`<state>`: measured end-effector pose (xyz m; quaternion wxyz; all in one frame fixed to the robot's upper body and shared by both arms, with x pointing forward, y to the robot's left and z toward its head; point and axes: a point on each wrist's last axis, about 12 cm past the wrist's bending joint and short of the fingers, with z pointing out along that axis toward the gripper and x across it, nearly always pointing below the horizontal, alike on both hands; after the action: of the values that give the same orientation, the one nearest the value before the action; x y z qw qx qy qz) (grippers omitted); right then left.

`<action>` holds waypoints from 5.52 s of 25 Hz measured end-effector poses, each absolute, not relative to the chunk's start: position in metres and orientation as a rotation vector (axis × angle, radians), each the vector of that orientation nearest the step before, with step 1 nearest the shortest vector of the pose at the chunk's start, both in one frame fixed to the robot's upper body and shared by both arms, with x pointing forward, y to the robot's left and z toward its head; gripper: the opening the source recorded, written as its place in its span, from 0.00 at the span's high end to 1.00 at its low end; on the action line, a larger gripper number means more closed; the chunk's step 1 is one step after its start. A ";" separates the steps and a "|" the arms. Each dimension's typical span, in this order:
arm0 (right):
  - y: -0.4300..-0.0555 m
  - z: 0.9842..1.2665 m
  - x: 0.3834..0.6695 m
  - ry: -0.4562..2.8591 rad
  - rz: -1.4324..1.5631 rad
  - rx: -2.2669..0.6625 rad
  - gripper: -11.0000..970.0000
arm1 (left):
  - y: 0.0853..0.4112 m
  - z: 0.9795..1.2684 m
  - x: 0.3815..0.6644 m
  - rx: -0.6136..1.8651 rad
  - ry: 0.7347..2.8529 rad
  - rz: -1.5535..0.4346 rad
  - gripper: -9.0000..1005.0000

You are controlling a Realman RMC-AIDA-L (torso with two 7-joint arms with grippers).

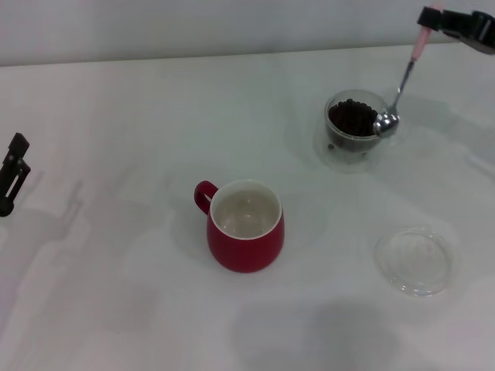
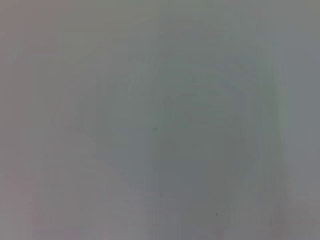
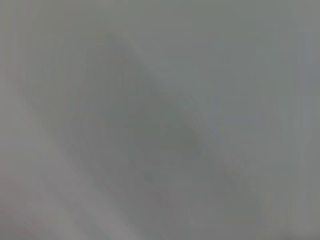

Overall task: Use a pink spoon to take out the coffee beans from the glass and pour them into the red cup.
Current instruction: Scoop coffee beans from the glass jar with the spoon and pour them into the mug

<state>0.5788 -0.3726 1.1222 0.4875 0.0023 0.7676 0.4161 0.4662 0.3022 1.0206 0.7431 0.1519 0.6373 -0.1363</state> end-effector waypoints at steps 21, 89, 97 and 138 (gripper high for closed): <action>-0.349 1.117 0.609 1.820 0.669 -0.170 0.83 | 0.302 1.021 0.467 0.332 1.395 -0.299 0.35; -0.337 1.056 0.595 1.881 0.906 0.518 0.81 | 0.302 1.020 0.473 0.327 1.414 -0.286 0.35; -0.338 1.052 0.592 1.863 0.946 0.602 0.81 | 0.302 1.020 0.473 0.327 1.417 -0.285 0.35; -0.349 1.052 0.570 1.761 1.166 0.783 0.79 | 0.302 1.019 0.475 0.333 1.428 -0.283 0.35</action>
<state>0.5697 -0.3486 1.0516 0.4300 0.3138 0.7058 0.4675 0.4748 0.3019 1.0190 0.7338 0.1516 0.6496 -0.1288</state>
